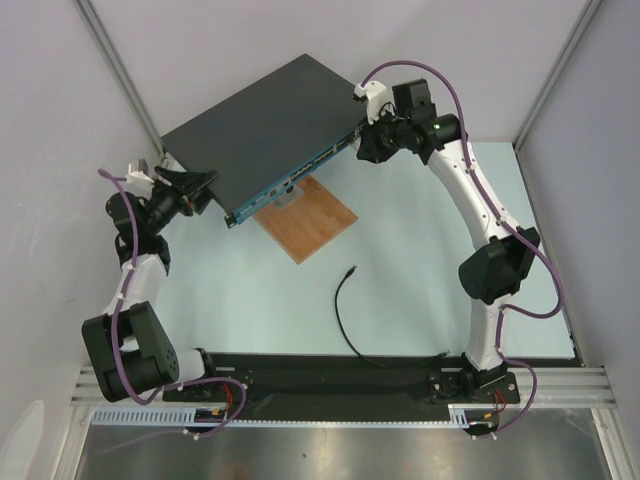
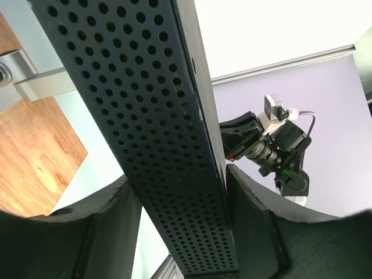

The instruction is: Insert the plug into the switch port

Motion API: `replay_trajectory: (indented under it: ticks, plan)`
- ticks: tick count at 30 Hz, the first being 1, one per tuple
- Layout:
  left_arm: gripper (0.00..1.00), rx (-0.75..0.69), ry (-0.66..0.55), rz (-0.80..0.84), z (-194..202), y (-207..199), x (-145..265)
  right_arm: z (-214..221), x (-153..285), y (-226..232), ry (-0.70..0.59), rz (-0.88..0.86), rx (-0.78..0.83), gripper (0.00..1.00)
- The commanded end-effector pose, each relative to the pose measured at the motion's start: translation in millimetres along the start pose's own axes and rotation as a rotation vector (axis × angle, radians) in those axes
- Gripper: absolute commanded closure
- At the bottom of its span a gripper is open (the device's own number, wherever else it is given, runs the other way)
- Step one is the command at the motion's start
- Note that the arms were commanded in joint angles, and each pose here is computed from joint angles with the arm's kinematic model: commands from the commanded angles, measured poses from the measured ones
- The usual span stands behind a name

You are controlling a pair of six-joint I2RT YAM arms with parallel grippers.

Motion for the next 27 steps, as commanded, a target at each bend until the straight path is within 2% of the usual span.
replay_trajectory:
  ticks: [1, 27]
  plan:
    - [1.00, -0.144, 0.025, 0.044, 5, -19, -1, -26, 6, -12, -0.073, 0.054, 0.022, 1.00]
    - [1.00, -0.159, 0.029, 0.041, 5, -21, -2, -26, -5, -14, -0.074, 0.055, 0.019, 1.00]
Point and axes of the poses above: each gripper's point midway between its finger pads, its own x axis back along the fingers, its own y axis along the line the jaws close on, z = x × y, the point moved 1 cm from there along x, back along the fingers, and after that the axes turned 15 degrees about x, right-handed, at the moved point
